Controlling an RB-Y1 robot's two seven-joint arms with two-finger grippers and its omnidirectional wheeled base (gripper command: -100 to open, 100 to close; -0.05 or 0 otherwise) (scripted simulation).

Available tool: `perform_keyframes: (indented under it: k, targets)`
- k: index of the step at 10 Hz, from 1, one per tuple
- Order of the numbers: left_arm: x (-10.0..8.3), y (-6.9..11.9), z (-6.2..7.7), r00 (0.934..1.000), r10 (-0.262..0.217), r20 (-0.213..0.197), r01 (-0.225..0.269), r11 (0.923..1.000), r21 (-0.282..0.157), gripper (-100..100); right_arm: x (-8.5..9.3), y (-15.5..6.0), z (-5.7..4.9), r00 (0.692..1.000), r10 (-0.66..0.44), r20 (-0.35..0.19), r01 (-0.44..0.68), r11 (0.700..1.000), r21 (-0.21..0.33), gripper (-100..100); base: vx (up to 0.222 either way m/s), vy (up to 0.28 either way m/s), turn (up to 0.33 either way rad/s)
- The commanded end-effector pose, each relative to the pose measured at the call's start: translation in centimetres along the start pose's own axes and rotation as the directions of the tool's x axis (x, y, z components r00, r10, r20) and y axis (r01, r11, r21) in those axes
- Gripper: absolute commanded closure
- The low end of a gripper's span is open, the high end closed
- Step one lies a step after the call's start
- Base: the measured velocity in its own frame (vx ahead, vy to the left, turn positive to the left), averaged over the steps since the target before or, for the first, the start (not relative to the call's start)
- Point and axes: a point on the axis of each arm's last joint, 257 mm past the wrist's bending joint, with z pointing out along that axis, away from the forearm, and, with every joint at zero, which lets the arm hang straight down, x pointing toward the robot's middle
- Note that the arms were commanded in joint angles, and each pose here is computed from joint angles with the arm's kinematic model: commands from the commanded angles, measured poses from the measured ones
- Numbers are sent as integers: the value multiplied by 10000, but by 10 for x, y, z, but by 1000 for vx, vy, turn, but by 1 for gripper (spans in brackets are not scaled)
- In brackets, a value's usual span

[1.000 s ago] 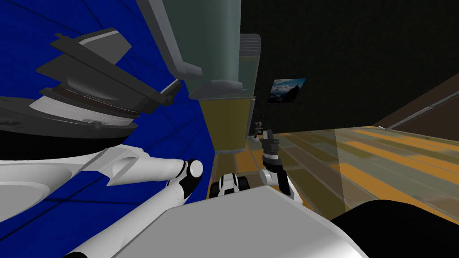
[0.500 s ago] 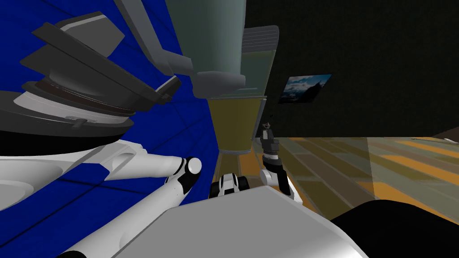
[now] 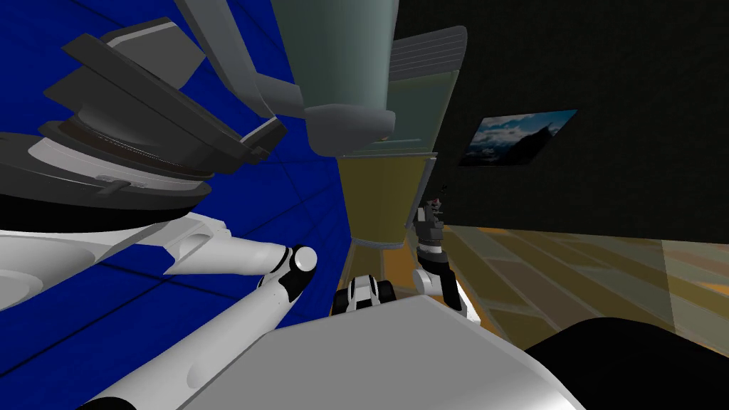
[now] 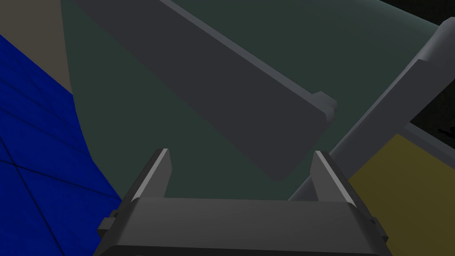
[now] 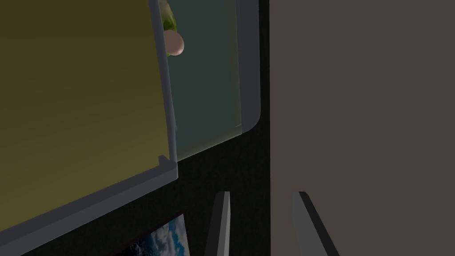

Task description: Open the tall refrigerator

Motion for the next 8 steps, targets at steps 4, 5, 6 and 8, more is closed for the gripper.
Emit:
perform_keyframes:
  k: [4,5,6,8]
  targets:
    - [8,-18,0,9986,-220,-484,233,9994,249,-100,0,0,0,10000,1,1,-1,10000,0,0,5,-12,82]
    - [6,-18,0,9985,-295,-470,307,9992,244,-100,0,0,0,10000,-1,2,1,10000,2,0,52,-62,186]
    - [6,-18,0,9985,-295,-470,307,9992,244,-100,0,0,0,10000,-2,0,2,10000,2,0,27,-41,23]
    - [6,-18,0,9985,-295,-470,307,9992,244,-100,0,0,0,10000,1,0,-1,10000,-1,0,-3,-4,-28]
